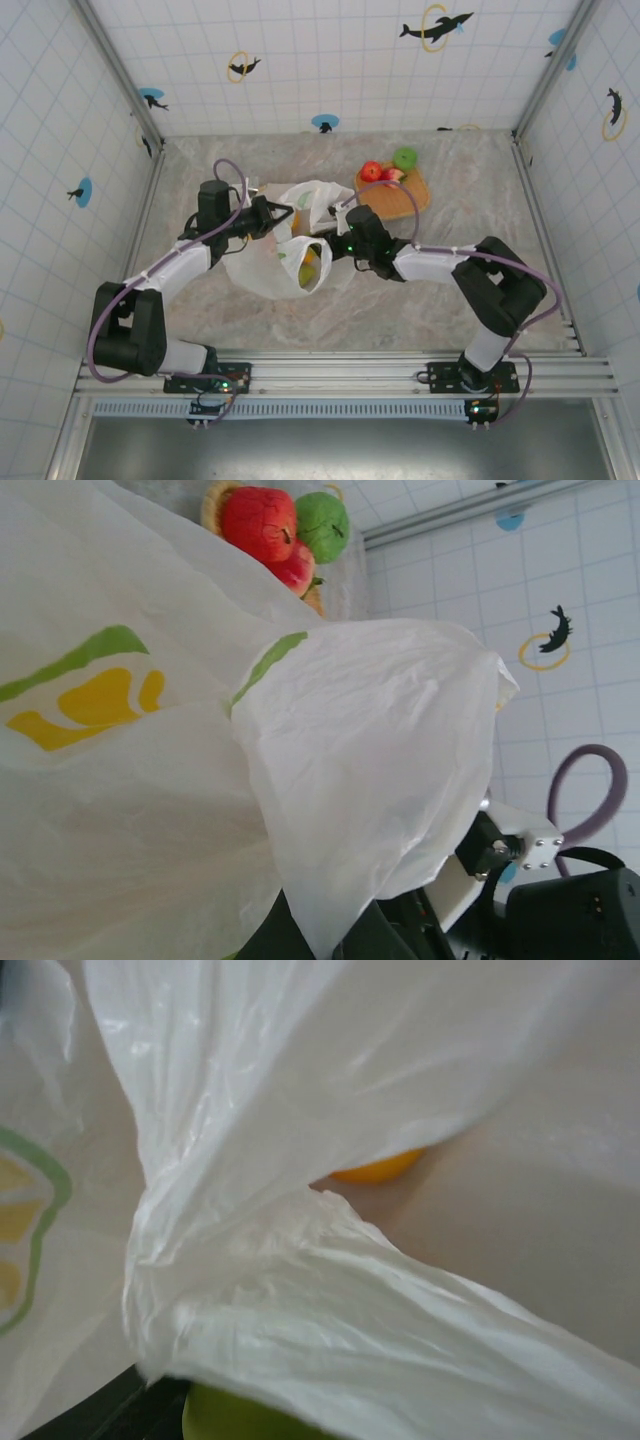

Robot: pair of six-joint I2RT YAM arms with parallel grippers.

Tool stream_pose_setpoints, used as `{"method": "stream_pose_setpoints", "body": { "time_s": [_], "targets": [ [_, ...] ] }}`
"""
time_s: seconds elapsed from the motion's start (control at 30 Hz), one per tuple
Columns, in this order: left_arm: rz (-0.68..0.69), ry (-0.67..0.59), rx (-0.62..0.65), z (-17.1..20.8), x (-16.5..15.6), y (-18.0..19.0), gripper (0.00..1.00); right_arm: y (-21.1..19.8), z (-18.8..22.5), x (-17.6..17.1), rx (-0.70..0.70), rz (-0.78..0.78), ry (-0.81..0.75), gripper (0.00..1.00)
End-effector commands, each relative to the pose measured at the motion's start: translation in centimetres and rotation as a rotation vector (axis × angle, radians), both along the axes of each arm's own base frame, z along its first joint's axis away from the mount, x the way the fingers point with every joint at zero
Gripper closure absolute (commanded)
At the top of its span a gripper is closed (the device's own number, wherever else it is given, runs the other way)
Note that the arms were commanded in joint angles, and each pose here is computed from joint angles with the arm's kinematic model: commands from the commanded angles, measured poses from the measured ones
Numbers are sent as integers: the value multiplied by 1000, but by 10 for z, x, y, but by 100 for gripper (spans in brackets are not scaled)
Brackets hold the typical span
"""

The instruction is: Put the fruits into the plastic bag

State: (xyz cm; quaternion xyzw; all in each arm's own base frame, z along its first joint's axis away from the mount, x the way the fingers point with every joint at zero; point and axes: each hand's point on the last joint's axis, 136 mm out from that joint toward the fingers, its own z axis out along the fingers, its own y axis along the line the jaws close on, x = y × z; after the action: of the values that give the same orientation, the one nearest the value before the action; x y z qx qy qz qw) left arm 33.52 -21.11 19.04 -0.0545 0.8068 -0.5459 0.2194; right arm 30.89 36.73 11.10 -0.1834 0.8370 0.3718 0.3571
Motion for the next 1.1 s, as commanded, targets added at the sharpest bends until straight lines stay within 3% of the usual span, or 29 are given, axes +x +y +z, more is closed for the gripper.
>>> {"method": "stream_pose_setpoints", "body": {
  "time_s": [0.0, 0.43, 0.8, 1.07],
  "targets": [
    [-46, -47, -48, 18, -8, -8, 100, 20, 35, 21, 162, -65, -42, 34],
    [-44, -46, -47, 18, -9, -7, 100, 58, 9, 41, 277, -79, 46, 25],
    [-39, -30, -32, 12, -9, -7, 100, 57, 7, 32, 250, -19, 39, 1],
    [-36, -18, -25, 7, -8, -6, 100, 48, 15, 25, 243, 11, 26, 0]
  ]
}}
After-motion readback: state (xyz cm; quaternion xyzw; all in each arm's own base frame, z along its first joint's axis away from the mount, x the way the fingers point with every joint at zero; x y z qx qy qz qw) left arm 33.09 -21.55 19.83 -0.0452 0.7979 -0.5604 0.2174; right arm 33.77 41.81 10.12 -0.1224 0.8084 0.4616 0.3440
